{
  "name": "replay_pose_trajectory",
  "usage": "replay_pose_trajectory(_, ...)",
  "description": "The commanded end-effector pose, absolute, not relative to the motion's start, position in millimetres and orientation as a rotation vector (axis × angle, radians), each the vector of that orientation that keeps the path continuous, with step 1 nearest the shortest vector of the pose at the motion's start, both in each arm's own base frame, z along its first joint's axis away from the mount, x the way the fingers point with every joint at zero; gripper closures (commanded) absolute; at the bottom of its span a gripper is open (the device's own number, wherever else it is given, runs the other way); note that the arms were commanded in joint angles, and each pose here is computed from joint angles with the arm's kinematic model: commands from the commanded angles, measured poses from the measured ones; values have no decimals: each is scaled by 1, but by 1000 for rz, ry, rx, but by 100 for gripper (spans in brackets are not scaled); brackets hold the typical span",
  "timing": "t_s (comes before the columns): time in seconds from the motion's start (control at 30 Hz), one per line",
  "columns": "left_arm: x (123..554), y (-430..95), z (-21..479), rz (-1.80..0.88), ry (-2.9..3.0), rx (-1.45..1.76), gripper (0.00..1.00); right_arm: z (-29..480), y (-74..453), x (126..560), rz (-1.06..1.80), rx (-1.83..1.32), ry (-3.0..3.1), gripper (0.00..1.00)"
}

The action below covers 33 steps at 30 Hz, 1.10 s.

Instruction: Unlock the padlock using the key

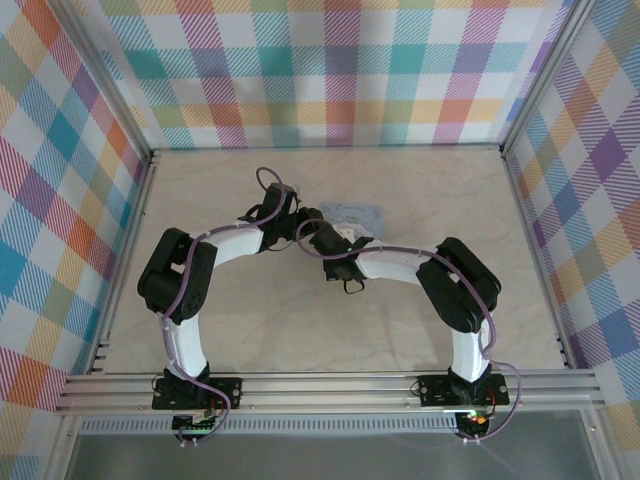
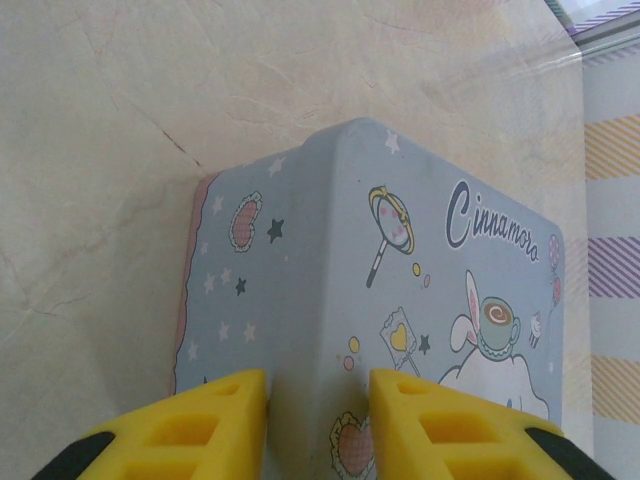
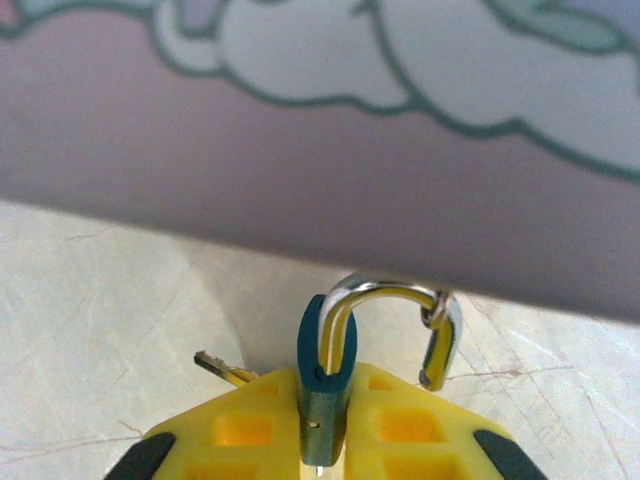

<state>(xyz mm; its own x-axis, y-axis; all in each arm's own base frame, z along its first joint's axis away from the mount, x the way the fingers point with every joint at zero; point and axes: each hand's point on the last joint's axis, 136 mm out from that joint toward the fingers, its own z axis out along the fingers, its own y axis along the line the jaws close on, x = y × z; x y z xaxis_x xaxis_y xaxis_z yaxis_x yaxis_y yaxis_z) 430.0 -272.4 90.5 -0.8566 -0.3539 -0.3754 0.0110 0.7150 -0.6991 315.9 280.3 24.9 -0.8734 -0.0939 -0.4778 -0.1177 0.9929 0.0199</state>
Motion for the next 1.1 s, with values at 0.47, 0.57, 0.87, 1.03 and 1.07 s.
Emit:
replay_pose_trajectory(0.47, 425, -264, 82, -951, 2479, -257, 68, 46, 287, 286, 150, -506, 2679, 100)
replay_pose_trajectory(0.57, 424, -264, 81, -951, 2483, -256, 68, 45, 288, 282, 159, -587, 2689, 98)
replay_pose_trajectory(0.87, 421, -265, 81, -961, 2488, -251, 68, 55, 281, 290, 173, -578, 2667, 68)
replay_pose_trajectory(1.03, 421, -265, 82, -968, 2488, -249, 68, 66, 282, 295, 198, -515, 2638, 65)
replay_pose_trajectory(1.07, 421, -265, 83, -969, 2485, -248, 68, 66, 282, 295, 202, -506, 2637, 65)
